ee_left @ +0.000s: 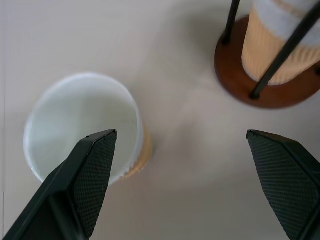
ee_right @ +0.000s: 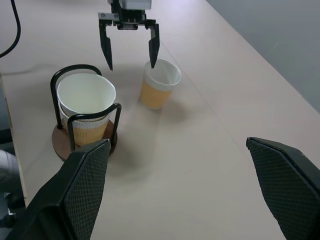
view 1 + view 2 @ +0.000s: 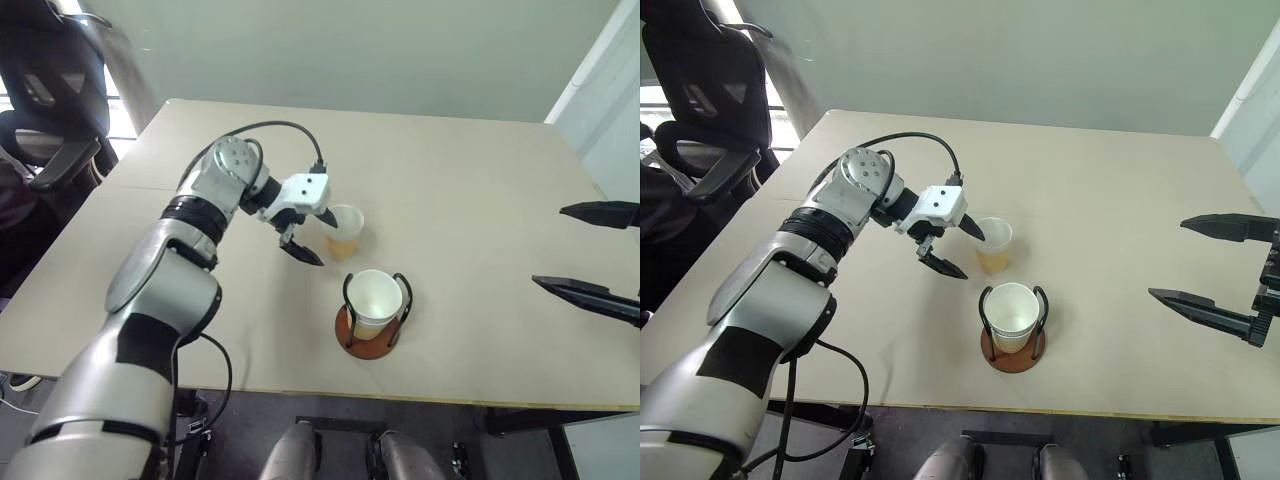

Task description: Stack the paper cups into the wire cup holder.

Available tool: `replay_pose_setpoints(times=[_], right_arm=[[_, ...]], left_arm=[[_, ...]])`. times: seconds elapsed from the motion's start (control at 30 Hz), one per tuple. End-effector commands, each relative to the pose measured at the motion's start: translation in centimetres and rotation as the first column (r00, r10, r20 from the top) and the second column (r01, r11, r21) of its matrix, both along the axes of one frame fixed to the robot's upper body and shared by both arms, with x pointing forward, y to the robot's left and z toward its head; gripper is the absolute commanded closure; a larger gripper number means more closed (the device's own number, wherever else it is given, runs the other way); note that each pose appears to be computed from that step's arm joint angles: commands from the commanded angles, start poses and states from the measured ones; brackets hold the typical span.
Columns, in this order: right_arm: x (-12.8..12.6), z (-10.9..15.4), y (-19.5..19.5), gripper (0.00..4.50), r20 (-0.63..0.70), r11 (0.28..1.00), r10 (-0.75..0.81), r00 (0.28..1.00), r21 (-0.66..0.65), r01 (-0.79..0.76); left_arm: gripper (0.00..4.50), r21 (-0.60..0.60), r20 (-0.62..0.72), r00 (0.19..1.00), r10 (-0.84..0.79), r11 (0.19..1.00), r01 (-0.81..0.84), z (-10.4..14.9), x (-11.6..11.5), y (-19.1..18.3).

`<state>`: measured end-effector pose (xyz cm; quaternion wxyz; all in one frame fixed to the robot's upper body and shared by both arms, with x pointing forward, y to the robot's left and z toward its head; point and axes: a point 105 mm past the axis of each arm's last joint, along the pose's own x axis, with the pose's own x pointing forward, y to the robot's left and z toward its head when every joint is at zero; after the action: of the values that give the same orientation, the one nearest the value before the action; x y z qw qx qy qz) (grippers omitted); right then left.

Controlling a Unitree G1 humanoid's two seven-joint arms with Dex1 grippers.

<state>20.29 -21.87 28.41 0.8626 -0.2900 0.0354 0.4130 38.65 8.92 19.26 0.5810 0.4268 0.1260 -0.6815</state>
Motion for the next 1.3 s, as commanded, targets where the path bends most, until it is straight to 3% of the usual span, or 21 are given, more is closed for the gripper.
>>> replay_pose_setpoints(times=[0.03, 0.13, 0.47, 0.63, 0.87, 1.0, 1.13, 1.2, 1.3], right_arm=[[-0.5, 1.1, 0.0, 0.0, 0.054, 1.0, -0.015, 0.998, -0.024, 0.016], [-0.8, 1.2, -0.2, 0.0, 0.052, 0.999, -0.023, 0.998, -0.025, 0.024], [-1.1, 1.3, -0.2, 0.0, 0.051, 0.999, -0.03, 0.998, -0.028, 0.031], [-0.9, 1.3, -0.2, 0.0, 0.05, 0.999, -0.028, 0.998, -0.03, 0.03], [-0.7, 1.3, -0.2, 0.0, 0.055, 0.999, -0.022, 0.998, -0.032, 0.024], [-0.5, 1.5, -0.5, 0.0, 0.061, 0.999, -0.024, 0.998, -0.038, 0.026], [-0.3, 1.7, -0.7, 0.0, 0.064, 0.999, -0.021, 0.998, -0.045, 0.024], [-0.2, 1.7, -0.7, 0.0, 0.064, 0.999, -0.017, 0.998, -0.046, 0.02], [-0.2, 1.7, -0.7, 0.0, 0.064, 0.999, -0.015, 0.998, -0.05, 0.018]], left_arm=[[0.21, -0.011, 0.026, 0.999, -0.034, 0.999, 0.034, 0.5, -0.1, -0.7], [0.93, -0.006, 0.024, 0.999, -0.046, 0.999, 0.046, 0.1, -0.2, -1.0], [4.48, 0.057, 0.065, 0.997, -0.028, 0.998, 0.024, -0.9, 0.3, -0.4], [4.48, 0.082, 0.121, 0.993, -0.016, 0.997, 0.006, -1.0, 0.7, -0.1], [4.48, 0.059, 0.171, 0.985, -0.016, 0.998, 0.006, 0.8, 1.0, 0.2], [4.48, 0.004, 0.179, 0.983, -0.052, 0.999, 0.052, 4.2, 0.4, 0.0], [4.48, -0.092, 0.272, 0.96, -0.065, 0.991, 0.093, 9.8, -0.2, -1.0], [4.48, -0.119, 0.296, 0.952, -0.078, 0.986, 0.117, 11.3, -0.6, -1.4], [4.48, -0.186, 0.33, 0.935, -0.129, 0.962, 0.199, 14.1, -2.2, -2.5]])
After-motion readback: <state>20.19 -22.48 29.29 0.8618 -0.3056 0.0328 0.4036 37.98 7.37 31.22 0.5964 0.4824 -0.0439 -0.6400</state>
